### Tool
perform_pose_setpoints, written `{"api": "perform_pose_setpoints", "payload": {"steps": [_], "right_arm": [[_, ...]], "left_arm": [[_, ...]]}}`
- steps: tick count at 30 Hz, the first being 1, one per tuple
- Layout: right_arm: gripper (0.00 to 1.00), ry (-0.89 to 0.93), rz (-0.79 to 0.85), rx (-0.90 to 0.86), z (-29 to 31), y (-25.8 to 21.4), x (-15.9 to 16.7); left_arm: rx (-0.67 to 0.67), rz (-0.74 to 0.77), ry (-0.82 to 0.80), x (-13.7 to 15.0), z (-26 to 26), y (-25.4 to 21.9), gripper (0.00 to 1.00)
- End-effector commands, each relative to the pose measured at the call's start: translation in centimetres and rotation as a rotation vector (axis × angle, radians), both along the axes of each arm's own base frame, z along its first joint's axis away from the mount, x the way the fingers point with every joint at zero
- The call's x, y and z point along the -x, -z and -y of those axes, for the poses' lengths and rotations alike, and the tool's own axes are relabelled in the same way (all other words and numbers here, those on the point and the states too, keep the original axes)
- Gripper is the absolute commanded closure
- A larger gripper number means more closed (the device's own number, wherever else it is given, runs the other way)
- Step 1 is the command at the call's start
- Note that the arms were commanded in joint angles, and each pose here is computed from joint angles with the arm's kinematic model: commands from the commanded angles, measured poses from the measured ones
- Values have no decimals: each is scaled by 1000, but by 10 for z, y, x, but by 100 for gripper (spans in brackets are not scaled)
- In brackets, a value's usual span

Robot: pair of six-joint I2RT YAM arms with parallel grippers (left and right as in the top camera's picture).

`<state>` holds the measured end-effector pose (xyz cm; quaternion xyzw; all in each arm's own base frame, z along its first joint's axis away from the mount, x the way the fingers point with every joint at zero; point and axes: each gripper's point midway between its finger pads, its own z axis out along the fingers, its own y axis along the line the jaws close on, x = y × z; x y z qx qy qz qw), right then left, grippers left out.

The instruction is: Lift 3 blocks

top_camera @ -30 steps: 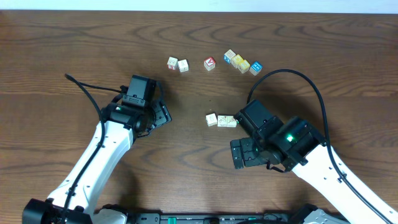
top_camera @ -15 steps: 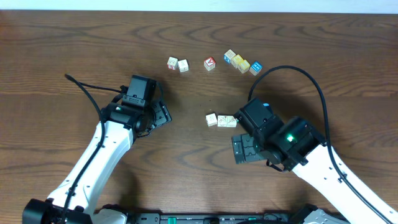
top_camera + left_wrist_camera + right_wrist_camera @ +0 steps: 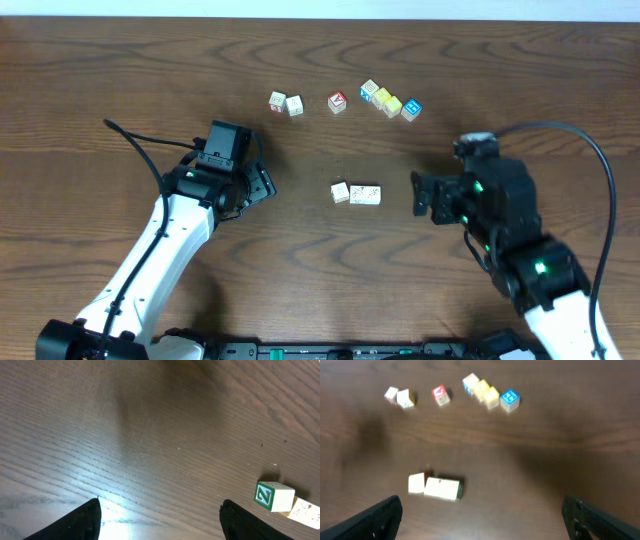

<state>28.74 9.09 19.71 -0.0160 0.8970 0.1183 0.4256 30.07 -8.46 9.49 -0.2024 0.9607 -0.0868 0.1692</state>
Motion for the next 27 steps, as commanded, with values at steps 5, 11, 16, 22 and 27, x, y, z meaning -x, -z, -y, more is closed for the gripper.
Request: {"api": "perform_pose_setpoints", "payload": {"steps": [5, 11, 16, 22, 27], "right_arm": [[1, 31, 211, -35, 26, 14, 17], [1, 90, 326, -59, 46, 26, 31], [1, 130, 438, -65, 54, 29, 34], [1, 198, 553, -73, 67, 30, 38], [1, 222, 603, -77, 72, 27, 41]], "left_arm": [[-10, 29, -1, -6, -3, -9, 24], [-10, 28, -1, -6, -3, -9, 24], [-10, 28, -1, -6, -3, -9, 24], [-10, 29, -1, -6, -3, -9, 24], [-10, 28, -1, -6, -3, -9, 24]]}}
